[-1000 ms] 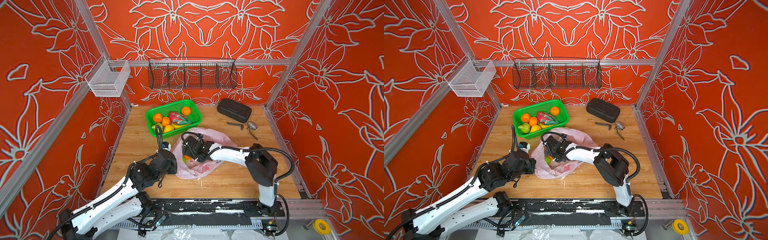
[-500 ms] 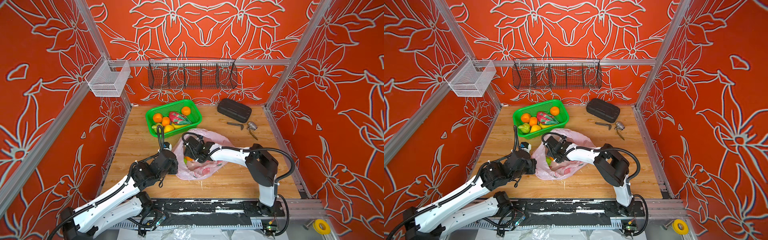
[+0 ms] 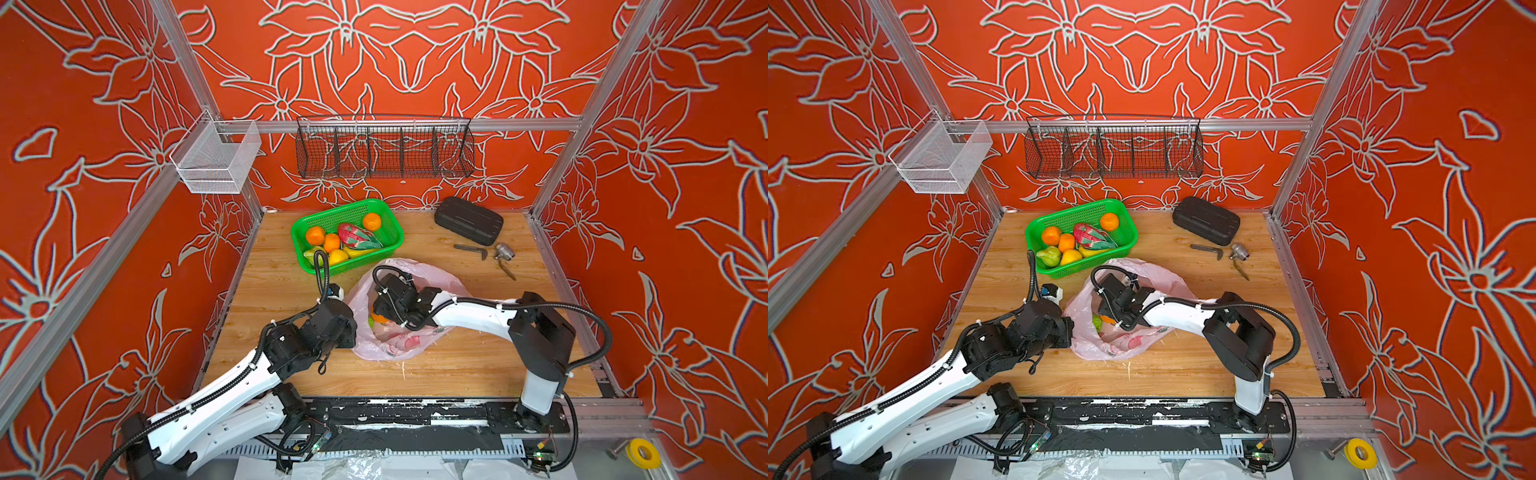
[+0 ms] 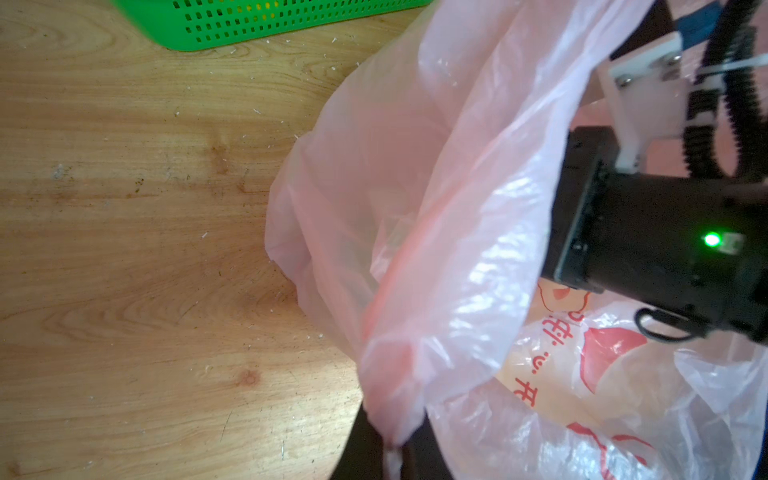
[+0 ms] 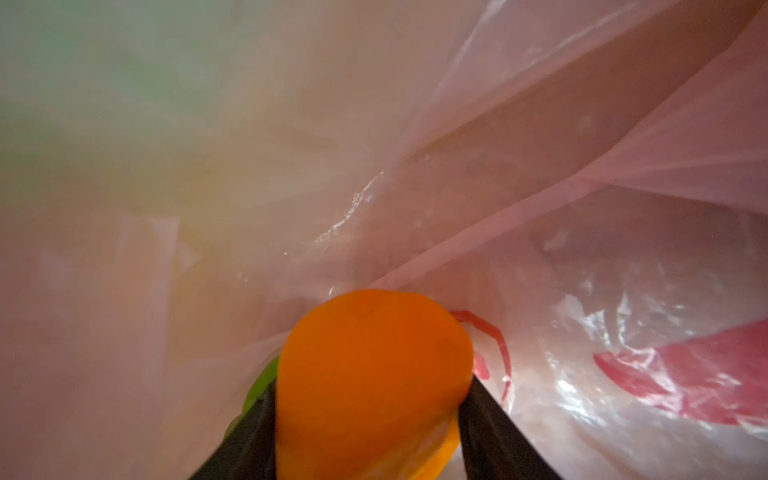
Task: Untie the knot of the plastic bag and take out the fruit
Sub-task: 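Grasp the orange inside the bag with the right gripper, then lift the orange out of the bag with the right gripper toward the left gripper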
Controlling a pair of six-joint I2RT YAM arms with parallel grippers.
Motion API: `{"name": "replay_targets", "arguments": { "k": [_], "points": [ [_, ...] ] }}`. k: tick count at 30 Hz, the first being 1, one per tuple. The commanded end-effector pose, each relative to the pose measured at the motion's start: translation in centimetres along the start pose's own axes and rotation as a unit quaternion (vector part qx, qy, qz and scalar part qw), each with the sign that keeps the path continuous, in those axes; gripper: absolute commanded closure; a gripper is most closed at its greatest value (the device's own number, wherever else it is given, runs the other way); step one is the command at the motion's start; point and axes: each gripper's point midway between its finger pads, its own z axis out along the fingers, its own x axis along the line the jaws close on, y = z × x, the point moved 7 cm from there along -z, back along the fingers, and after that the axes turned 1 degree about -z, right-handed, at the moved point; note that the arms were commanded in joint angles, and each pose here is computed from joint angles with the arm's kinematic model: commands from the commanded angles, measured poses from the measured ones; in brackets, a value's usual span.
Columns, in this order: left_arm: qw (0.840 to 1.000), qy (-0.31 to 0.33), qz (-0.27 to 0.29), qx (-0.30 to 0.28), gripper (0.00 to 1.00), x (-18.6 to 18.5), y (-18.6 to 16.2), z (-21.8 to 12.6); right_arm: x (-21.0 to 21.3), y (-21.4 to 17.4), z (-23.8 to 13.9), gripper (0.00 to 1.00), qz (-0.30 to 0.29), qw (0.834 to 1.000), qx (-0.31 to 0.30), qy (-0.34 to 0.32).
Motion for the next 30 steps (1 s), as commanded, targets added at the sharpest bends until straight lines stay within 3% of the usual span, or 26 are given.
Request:
{"name": "replay_targets", "arguments": {
  "k": [1,7,14,24,30],
  "points": [
    [1.000,-0.004,0.003,-0.015,0.89,-0.9,1.4,-0.7,1.0,0.1,-2.3,0.43,-0.030,0.998,0.001,0.047],
    [1.000,0.007,0.003,-0.019,0.89,-2.0,3.0,-0.9,0.7,-0.6,-4.9,0.45,-0.092,0.993,0.008,0.068],
    [0.999,0.032,0.005,0.020,0.85,-3.0,3.4,0.4,0.7,-0.8,-8.1,0.45,-0.148,0.985,-0.003,0.087],
    [1.000,-0.003,0.004,-0.029,0.55,-3.8,5.4,-2.0,1.5,1.7,-14.5,0.46,-0.162,0.974,-0.082,0.135],
    [0.994,-0.067,0.037,-0.078,0.45,-5.3,7.4,-4.6,2.9,3.5,-17.4,0.46,-0.169,0.966,-0.100,0.165]
  ]
}}
